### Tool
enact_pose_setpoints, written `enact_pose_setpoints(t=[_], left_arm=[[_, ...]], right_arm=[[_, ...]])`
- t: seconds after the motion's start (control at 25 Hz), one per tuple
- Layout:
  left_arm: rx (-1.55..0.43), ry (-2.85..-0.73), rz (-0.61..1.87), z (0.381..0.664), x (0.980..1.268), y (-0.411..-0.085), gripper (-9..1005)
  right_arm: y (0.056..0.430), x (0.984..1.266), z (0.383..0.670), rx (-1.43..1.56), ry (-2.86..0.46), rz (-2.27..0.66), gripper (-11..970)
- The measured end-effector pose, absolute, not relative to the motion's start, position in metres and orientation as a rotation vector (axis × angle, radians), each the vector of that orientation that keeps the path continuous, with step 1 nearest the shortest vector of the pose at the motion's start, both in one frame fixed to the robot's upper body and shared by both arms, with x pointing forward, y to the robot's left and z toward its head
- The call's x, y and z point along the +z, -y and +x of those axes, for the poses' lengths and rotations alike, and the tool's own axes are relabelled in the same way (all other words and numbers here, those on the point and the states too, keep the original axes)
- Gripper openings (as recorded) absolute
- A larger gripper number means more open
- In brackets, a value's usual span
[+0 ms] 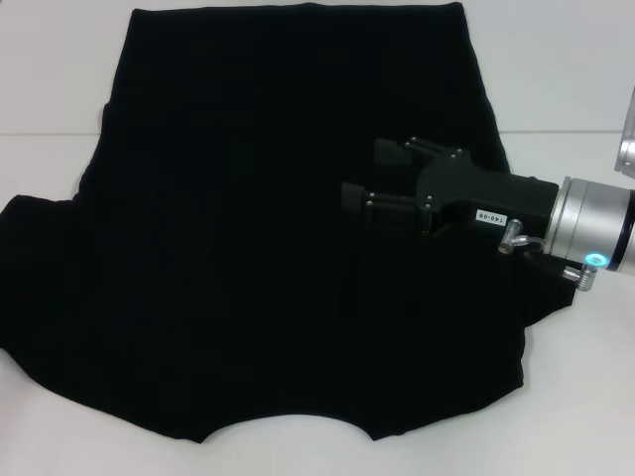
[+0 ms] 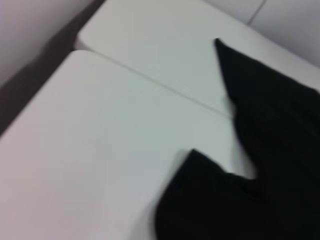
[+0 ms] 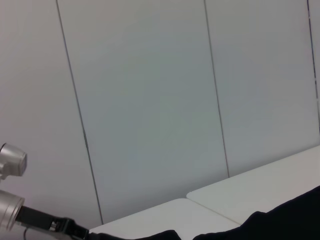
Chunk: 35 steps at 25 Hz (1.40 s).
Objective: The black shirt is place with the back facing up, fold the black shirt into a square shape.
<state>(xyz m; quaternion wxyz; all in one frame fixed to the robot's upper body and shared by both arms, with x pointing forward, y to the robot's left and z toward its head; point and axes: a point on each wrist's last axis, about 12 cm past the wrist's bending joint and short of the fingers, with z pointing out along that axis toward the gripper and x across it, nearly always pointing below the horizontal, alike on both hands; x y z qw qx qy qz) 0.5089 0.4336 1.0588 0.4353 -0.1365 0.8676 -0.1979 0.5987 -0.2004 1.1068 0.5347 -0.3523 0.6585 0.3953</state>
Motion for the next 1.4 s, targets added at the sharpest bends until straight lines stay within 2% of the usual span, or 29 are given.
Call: enact_pose_setpoints(t=[0.24, 0.48, 0.64, 0.84, 1.12, 1.28, 1.4], left_arm=[[-0.613, -2.1, -0.243, 0.526, 1.069, -0.413, 19], [-0.747, -2.114, 0.032, 0.566, 1.077, -0.357, 17], [-0.818, -2.151, 0.252, 0.579, 1.079, -0.315, 16], [-0.839, -2.198, 0.437, 0.585, 1.076, -0.28, 106], [-0.825, -2.17, 0.391, 0.586, 1.08, -0.286, 361], [-0.781, -2.136, 0.213, 0.584, 1.079, -0.31, 552], [-0.736, -2.156, 0.036, 0.583, 1.073, -0.329, 616]], right_arm=[[0.201, 1.107, 0.599, 0.941, -1.568, -0.841, 917], [0.202, 1.106, 0.598, 0.937, -1.571, -0.839, 917], [0.203, 1.106, 0.599, 0.932, -1.574, -0.837, 917], [0.204, 1.105, 0.599, 0.925, -1.58, -0.832, 917], [0.205, 1.107, 0.601, 0.919, -1.575, -0.817, 917], [0.208, 1.109, 0.603, 0.915, -1.577, -0.803, 917], [0.209, 1.11, 0.604, 0.911, -1.578, -0.794, 917]])
